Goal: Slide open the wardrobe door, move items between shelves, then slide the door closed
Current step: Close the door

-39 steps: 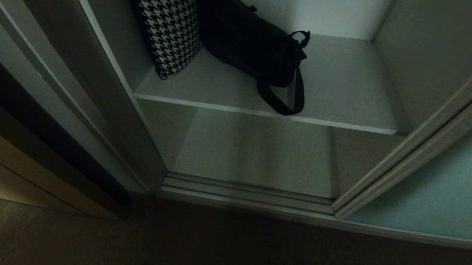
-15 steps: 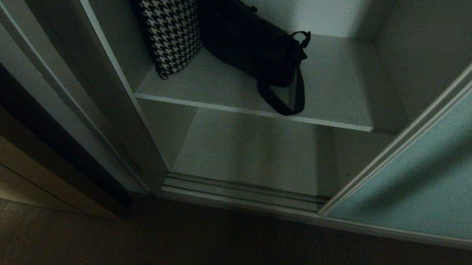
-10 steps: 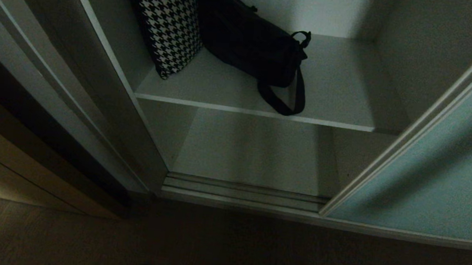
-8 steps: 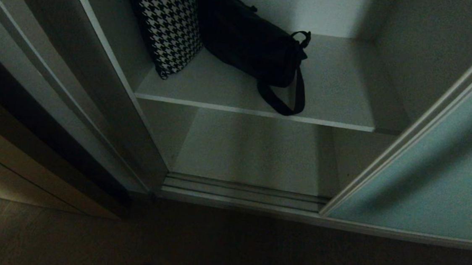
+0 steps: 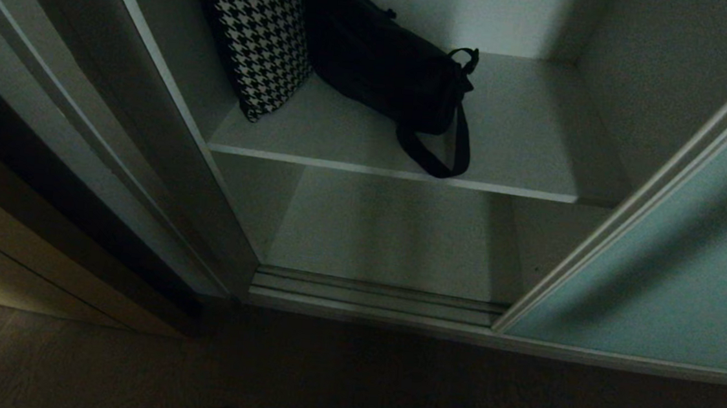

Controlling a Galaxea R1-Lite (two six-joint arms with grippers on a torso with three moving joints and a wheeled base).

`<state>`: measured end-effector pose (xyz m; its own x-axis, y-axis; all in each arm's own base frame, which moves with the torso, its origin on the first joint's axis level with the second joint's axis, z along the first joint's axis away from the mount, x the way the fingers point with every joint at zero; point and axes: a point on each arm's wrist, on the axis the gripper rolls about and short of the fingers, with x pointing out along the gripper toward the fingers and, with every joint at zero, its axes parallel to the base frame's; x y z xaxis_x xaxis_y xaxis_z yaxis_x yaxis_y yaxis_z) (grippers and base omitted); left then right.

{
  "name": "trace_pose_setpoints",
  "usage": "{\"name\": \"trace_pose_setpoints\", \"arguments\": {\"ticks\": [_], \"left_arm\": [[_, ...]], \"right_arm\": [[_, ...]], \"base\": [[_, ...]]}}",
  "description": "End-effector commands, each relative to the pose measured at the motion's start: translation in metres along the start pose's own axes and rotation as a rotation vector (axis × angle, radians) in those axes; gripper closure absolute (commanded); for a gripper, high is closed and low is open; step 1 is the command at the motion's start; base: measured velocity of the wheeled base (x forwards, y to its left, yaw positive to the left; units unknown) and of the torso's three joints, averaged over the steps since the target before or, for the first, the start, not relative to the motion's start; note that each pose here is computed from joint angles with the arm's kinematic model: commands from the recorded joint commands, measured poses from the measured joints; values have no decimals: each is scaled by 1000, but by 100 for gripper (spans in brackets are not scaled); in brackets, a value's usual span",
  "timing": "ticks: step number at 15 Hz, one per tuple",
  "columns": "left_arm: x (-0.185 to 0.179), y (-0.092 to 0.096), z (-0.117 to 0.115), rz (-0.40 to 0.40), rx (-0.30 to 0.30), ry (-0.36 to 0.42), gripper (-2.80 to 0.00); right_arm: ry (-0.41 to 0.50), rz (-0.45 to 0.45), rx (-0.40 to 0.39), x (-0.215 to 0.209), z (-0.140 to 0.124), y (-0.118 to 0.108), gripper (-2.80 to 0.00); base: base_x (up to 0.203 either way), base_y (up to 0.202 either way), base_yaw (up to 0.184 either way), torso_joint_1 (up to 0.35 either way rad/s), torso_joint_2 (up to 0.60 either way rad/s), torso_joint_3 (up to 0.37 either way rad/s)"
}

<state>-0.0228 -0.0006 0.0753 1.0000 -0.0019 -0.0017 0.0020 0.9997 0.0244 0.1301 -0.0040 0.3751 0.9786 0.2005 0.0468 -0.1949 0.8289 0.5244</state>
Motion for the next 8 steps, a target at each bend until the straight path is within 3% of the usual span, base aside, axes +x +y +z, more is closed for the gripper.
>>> {"name": "trace_pose_setpoints", "arguments": {"ticks": [1,8], "left_arm": [[0,0,0,0,0,1,0],[0,0,0,0,0,0,0]], "right_arm": [[19,-9,9,7,-2,-4,0],[17,-1,4,21,-4,-9,0]], "base": [[0,0,0,0,0,0],[0,0,0,0,0,0]]}}
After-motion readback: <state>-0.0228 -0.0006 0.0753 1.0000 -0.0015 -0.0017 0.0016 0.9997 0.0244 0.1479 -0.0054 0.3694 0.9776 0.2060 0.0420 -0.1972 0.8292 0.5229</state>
